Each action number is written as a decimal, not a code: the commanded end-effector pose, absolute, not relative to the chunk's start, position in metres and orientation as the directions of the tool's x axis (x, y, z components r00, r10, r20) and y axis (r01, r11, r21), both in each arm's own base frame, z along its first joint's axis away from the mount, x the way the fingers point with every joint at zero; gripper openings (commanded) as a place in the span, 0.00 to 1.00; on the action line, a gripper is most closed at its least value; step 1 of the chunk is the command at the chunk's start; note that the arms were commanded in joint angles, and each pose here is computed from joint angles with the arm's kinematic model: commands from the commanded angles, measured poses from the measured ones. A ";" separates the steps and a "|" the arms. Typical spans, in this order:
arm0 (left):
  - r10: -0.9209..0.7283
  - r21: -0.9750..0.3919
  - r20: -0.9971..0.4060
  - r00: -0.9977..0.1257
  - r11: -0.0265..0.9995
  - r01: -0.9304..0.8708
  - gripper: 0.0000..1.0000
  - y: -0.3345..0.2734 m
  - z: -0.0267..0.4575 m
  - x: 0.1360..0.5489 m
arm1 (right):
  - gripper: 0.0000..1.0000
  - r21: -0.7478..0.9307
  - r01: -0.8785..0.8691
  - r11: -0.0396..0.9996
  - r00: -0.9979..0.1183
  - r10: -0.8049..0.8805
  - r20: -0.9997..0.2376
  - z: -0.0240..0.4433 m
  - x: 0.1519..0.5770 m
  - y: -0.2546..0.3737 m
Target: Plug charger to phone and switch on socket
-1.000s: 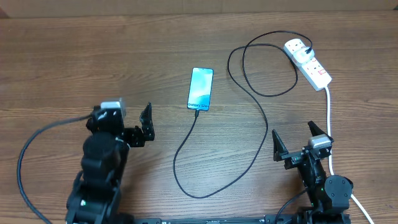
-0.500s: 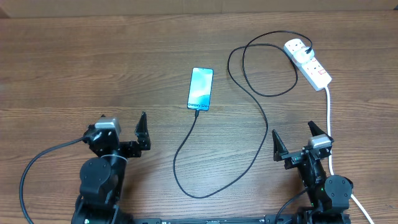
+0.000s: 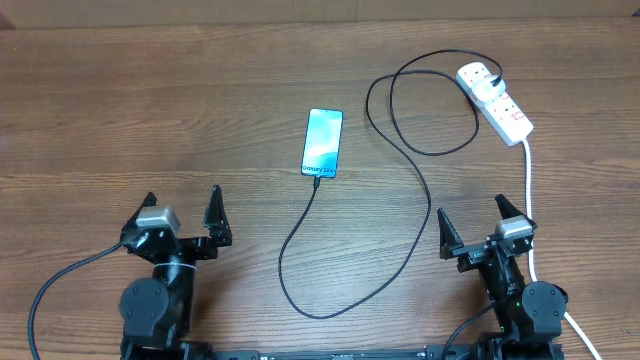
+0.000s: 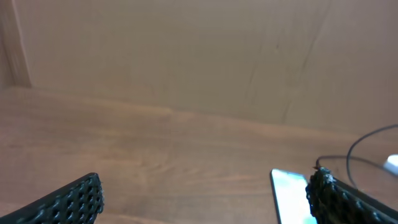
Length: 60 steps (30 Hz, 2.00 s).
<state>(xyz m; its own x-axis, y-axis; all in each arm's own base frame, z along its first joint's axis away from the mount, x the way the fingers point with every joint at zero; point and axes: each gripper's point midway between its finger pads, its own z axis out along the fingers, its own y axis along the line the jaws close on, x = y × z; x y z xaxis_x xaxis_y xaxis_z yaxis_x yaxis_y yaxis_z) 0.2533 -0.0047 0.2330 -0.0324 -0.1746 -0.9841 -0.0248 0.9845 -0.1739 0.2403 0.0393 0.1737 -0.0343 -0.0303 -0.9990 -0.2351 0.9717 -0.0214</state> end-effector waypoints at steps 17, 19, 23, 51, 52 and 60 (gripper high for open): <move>-0.173 -0.172 -0.974 0.144 0.985 0.015 1.00 -0.005 0.237 0.248 | 1.00 -0.024 -0.237 0.971 -0.025 -0.031 -0.999 0.173 0.240 0.040; -0.174 -0.173 -0.972 0.158 0.985 0.017 1.00 -0.005 0.235 0.247 | 1.00 -0.024 -0.237 0.971 -0.025 -0.031 -0.999 0.173 0.240 0.040; -0.175 -0.174 -0.969 0.173 0.985 0.016 1.00 -0.004 0.230 0.245 | 1.00 -0.024 -0.237 0.971 -0.025 -0.031 -0.999 0.173 0.240 0.040; -0.130 -0.128 -0.989 -0.064 0.991 -0.044 1.00 0.003 0.158 0.246 | 1.00 -0.024 -0.237 0.971 -0.025 -0.031 -0.999 0.173 0.240 0.040; -0.131 -0.128 -0.989 -0.066 0.991 -0.040 1.00 0.002 0.157 0.246 | 1.00 -0.024 -0.237 0.971 -0.025 -0.031 -0.999 0.173 0.240 0.040; -0.131 -0.130 -0.989 -0.070 0.991 -0.017 1.00 -0.002 0.157 0.246 | 1.00 -0.024 -0.237 0.971 -0.025 -0.031 -0.999 0.173 0.240 0.040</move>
<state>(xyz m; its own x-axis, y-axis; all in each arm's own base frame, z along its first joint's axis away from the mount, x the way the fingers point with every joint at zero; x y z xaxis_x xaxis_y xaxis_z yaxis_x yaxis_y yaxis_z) 0.2464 -0.0002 0.1566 -0.0744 -0.1485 -0.9861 -0.0329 0.9887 -0.1464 0.2403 0.0393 0.1738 -0.0340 -0.0299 -0.9990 -0.2351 0.9717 -0.0211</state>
